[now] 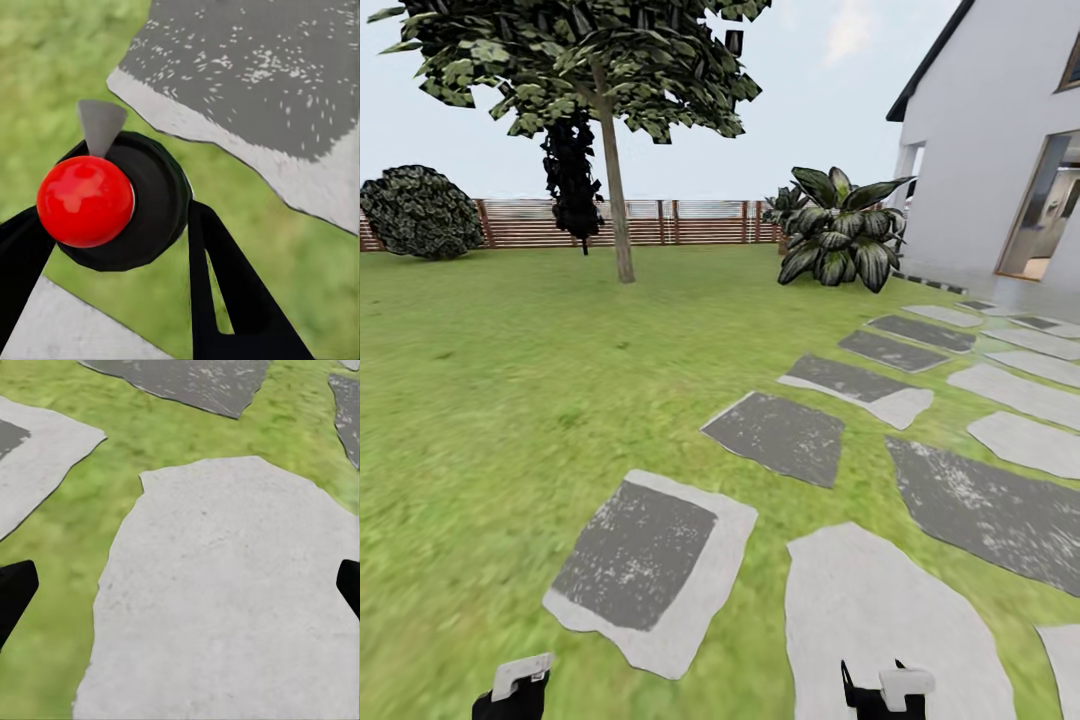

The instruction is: In the garden, pick up the pesticide atomizer on the floor and spray pesticide onto both trees until each tree trunk is fully covered.

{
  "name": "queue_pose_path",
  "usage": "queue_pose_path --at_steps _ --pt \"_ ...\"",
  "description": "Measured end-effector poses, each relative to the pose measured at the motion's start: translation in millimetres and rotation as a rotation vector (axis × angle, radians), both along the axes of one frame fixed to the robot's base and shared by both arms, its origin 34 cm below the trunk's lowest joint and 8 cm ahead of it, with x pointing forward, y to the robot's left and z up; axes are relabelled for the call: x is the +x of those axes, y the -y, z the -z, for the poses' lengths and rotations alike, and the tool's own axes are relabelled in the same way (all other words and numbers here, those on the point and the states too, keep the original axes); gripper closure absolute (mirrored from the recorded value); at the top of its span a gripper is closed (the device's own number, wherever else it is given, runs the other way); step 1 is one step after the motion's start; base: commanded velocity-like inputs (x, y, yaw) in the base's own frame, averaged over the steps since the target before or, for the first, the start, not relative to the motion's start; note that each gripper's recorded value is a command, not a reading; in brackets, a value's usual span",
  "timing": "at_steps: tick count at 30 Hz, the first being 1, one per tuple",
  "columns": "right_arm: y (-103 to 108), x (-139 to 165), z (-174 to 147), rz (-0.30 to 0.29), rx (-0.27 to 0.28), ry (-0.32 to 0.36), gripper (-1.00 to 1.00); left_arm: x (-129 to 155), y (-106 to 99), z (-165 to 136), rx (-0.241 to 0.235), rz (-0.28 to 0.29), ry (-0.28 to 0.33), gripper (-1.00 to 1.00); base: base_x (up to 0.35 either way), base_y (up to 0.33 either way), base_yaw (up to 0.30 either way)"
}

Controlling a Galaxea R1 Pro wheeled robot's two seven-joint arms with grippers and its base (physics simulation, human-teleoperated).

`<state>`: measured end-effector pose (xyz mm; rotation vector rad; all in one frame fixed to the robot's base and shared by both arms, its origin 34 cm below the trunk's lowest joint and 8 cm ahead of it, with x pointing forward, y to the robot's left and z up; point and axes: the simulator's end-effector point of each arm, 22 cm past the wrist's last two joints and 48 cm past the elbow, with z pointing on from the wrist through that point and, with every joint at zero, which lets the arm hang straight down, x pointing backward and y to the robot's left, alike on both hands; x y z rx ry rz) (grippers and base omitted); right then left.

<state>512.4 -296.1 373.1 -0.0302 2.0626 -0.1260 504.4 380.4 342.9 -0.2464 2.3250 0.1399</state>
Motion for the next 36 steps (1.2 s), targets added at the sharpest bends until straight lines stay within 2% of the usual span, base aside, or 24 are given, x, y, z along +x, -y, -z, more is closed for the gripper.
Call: queue_pose_path --at_steps 10,26,36 --pt "0.0 0.1 -0.1 0.000 0.000 0.000 -1.00 -0.3 0.2 0.2 0.000 0.000 -0.001 1.00 0.339 0.000 0.188" --pt "0.0 0.1 -0.1 0.000 0.000 0.000 -1.00 0.3 -0.4 -0.4 0.000 -0.001 0.002 1.00 0.339 0.000 0.026" --pt "-1.7 -0.4 1.1 0.000 0.002 -0.002 -1.00 -0.8 -0.1 1.2 -0.001 -0.001 -0.002 1.00 0.339 0.000 0.226"
